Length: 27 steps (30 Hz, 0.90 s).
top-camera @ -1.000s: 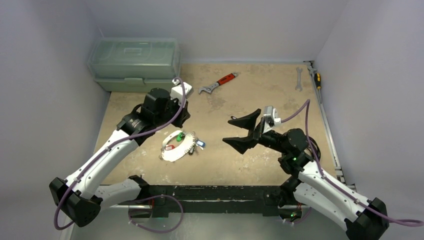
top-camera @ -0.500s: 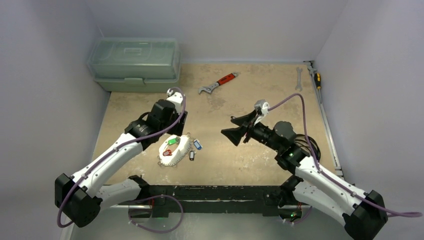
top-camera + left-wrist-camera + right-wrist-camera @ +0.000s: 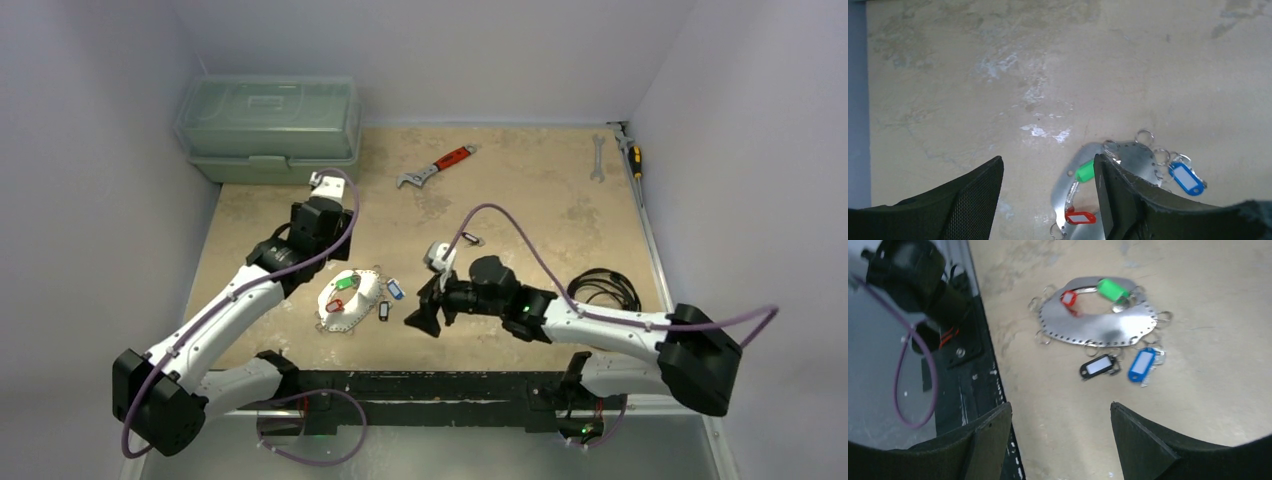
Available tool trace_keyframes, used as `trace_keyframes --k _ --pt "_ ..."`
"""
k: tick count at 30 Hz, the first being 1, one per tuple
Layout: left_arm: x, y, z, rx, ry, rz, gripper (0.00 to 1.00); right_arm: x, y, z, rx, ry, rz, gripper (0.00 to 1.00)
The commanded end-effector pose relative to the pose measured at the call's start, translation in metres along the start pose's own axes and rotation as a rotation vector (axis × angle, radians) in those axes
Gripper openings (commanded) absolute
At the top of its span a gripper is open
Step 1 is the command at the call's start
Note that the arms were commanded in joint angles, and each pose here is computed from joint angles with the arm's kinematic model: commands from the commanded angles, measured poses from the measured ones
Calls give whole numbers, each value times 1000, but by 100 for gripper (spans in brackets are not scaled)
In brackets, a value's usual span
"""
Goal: Put the keys on the keyring
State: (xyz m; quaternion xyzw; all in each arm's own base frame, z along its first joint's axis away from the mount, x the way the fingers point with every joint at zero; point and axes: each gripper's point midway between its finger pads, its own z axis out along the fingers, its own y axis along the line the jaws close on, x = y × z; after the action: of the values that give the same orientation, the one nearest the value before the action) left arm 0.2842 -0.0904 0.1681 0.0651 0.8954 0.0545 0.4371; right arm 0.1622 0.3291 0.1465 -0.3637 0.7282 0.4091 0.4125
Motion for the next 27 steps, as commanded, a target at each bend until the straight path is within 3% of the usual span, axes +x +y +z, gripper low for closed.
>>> trace_keyframes --k 1,13,27 --pt "-14 36 -2 -120 -57 -122 66 -24 21 25 -69 -114 -198 75" --pt "-23 59 -14 -168 -117 -197 67 2 59 82 -138 -284 -614 67" --pt "-26 58 -18 -151 -132 -203 66 37 79 137 -179 -247 -741 55"
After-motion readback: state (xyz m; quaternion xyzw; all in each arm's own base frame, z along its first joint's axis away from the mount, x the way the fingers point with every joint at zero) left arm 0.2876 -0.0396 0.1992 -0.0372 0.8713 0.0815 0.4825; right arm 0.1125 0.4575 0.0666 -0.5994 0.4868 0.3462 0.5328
